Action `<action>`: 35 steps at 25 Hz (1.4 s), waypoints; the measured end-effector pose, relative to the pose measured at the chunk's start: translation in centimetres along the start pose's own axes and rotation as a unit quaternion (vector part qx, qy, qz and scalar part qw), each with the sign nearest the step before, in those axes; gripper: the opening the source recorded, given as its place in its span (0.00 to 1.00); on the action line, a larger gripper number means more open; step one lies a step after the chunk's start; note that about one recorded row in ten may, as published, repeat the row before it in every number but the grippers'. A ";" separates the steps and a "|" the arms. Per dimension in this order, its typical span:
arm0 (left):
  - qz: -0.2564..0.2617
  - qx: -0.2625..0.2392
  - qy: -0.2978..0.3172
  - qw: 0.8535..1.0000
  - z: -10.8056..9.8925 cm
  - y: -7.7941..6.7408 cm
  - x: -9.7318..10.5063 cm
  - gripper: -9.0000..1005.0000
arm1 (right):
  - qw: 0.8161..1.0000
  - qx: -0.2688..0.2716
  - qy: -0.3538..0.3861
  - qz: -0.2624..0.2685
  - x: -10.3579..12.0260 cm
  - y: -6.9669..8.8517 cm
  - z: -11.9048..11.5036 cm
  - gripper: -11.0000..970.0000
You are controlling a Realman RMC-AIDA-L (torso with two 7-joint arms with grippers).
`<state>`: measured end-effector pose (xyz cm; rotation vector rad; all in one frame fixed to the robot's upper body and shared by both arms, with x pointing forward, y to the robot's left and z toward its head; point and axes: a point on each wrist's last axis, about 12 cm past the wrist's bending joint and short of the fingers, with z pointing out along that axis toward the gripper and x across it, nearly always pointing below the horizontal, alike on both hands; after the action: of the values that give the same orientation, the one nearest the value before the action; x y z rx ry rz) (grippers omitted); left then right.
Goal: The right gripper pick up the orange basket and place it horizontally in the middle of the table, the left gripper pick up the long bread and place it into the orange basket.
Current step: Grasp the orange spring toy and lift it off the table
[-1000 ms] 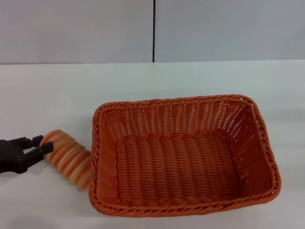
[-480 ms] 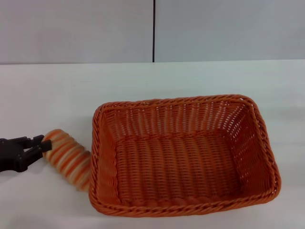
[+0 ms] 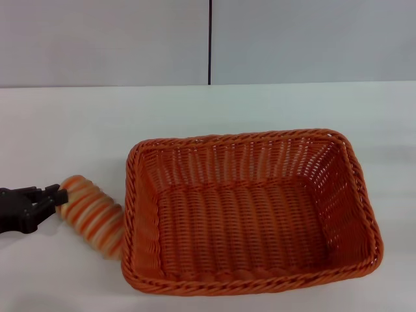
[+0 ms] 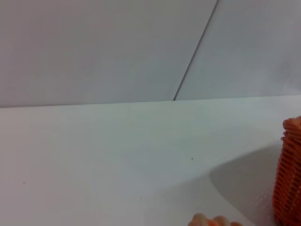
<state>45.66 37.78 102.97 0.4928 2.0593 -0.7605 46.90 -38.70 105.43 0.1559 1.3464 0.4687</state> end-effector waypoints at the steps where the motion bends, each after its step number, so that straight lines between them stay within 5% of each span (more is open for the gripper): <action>1: 0.000 0.000 0.000 1.000 0.0 0.0 0.0 0.20 | 1.000 0.001 0.001 0.001 0.0 0.0 0.0 0.46; 35: -0.001 -0.025 -0.021 0.999 -0.8 0.8 -0.7 0.10 | 1.000 0.006 0.002 0.002 0.1 -0.1 0.2 0.46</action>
<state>46.02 38.93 103.62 0.4430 2.0341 -0.7129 47.16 -38.67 105.34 0.1678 1.3537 0.4653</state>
